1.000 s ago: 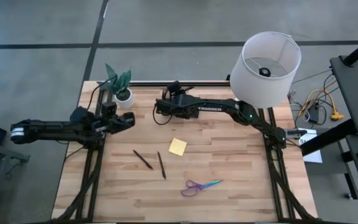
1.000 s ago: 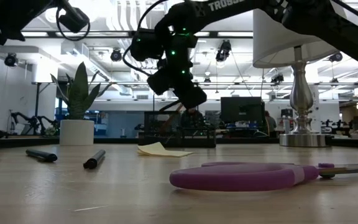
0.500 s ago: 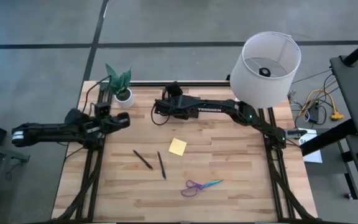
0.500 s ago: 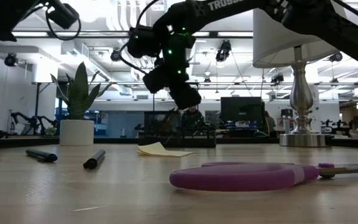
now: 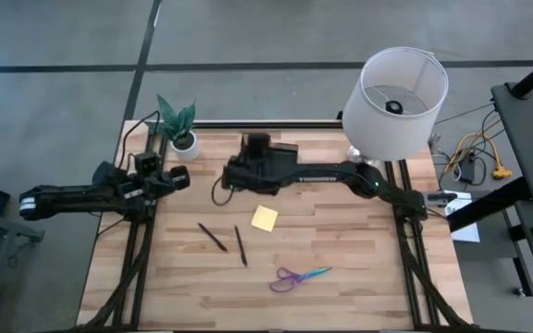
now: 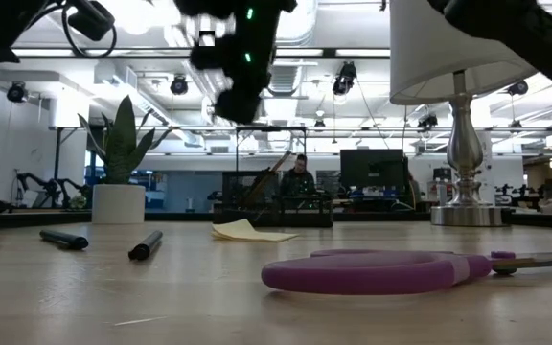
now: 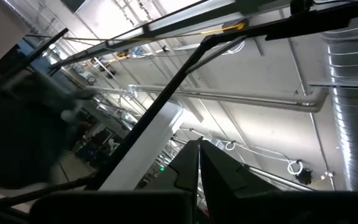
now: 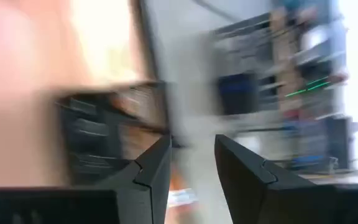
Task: Pick and place office supplies into organizer
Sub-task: Put the left black pen into the black desk organizer
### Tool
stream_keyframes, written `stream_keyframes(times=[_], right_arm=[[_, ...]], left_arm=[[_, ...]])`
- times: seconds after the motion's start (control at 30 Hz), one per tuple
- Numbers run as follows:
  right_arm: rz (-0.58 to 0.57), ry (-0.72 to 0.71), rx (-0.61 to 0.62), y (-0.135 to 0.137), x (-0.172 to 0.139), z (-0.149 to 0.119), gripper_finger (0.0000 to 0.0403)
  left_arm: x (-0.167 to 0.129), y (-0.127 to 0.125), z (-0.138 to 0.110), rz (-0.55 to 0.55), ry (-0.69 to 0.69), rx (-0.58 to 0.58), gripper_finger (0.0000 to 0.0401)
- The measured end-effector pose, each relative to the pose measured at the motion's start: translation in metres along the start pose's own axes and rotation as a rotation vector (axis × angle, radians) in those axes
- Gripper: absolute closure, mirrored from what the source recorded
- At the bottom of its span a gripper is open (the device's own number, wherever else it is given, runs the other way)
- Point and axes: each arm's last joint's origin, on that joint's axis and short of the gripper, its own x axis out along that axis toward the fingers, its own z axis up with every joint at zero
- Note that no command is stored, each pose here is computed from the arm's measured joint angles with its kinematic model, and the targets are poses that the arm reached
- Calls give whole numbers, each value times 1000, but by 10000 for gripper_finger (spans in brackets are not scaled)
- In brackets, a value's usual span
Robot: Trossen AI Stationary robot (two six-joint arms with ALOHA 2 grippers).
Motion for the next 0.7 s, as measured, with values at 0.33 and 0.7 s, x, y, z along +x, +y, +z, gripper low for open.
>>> stream_keyframes(times=[0.33,0.7], right_arm=[[908,440,887,54,-49,-3,294],[1021,712,1014,95,-31,-6,273]], left_arm=[[0,1,0,6,3,-9,401],[2,10,-4,50,19,-54,401]])
